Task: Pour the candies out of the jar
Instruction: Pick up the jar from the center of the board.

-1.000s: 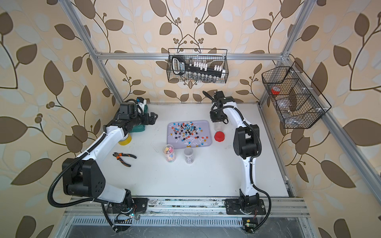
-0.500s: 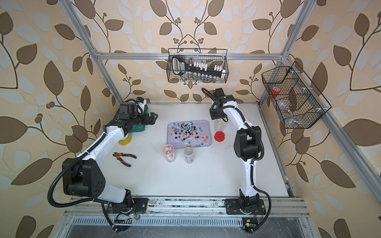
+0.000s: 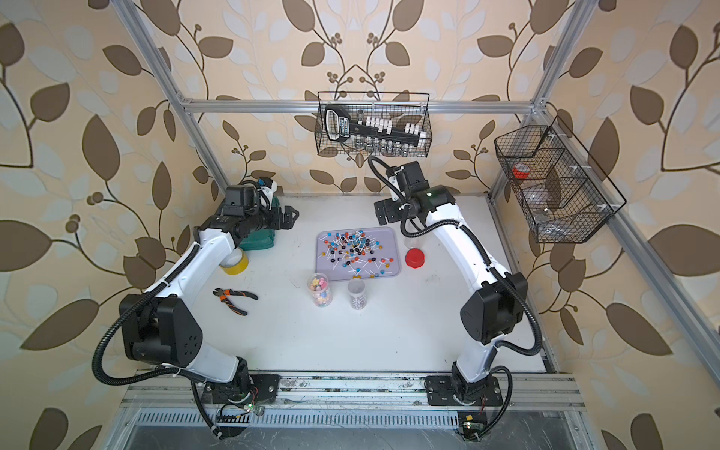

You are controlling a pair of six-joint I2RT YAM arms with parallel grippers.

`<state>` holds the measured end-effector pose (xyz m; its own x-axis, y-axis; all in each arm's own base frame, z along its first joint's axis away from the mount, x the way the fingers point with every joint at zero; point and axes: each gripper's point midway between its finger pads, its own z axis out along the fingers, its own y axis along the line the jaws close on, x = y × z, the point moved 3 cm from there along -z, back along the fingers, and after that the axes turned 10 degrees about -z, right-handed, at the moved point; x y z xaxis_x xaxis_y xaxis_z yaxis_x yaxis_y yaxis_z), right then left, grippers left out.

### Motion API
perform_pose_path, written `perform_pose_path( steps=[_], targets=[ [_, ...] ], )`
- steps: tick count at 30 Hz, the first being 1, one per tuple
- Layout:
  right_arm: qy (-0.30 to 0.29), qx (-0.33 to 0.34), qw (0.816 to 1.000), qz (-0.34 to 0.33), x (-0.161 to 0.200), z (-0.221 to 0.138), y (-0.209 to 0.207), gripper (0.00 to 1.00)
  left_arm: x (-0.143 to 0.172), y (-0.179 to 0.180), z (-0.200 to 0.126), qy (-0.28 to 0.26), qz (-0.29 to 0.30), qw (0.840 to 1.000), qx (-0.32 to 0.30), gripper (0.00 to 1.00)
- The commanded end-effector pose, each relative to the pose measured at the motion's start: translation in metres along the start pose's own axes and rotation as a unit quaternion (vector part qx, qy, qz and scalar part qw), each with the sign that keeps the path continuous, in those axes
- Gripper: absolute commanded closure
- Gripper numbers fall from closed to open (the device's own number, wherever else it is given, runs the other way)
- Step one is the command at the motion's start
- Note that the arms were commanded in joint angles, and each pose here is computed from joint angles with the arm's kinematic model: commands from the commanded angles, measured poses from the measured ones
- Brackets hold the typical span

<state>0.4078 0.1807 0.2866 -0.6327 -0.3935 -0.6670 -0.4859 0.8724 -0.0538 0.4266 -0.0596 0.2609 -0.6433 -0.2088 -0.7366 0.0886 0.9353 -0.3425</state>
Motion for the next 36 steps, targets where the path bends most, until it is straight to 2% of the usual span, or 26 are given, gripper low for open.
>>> perform_pose_path(
  steps=[1,5,10,13,15,18,23,29,36],
  targets=[
    [-0.034,-0.087,0.995,-0.025,0.0,-0.009,0.054,0.02,-0.01,0.006,-0.012,-0.015,-0.023,0.999,-0.042,0.01],
    [-0.028,-0.131,0.988,-0.081,0.011,-0.017,0.117,0.02,-0.008,0.018,-0.023,0.003,-0.068,0.993,-0.095,0.01],
    [-0.009,-0.175,0.976,-0.129,0.028,-0.014,0.168,0.02,0.007,0.013,-0.039,0.028,-0.109,0.99,-0.089,0.01],
    [0.004,-0.187,0.97,-0.155,0.037,-0.008,0.19,0.03,0.015,0.011,-0.045,0.048,-0.113,0.989,-0.087,0.01],
    [0.006,-0.195,0.966,-0.169,0.042,-0.005,0.204,0.03,0.015,0.009,-0.057,0.042,-0.114,0.989,-0.085,0.01],
    [0.015,-0.198,0.961,-0.193,0.05,0.003,0.225,0.03,0.021,0.015,-0.056,0.051,-0.119,0.987,-0.096,0.01],
    [0.039,-0.202,0.956,-0.211,0.067,0.024,0.243,0.05,0.031,0.027,-0.039,0.082,-0.131,0.983,-0.1,0.01],
    [0.058,-0.198,0.954,-0.219,0.08,0.044,0.251,0.07,0.032,0.033,-0.031,0.083,-0.113,0.985,-0.103,0.01],
    [0.075,-0.183,0.952,-0.233,0.09,0.064,0.255,0.08,0.006,0.033,-0.017,0.062,-0.102,0.989,-0.084,0.01]
  ],
)
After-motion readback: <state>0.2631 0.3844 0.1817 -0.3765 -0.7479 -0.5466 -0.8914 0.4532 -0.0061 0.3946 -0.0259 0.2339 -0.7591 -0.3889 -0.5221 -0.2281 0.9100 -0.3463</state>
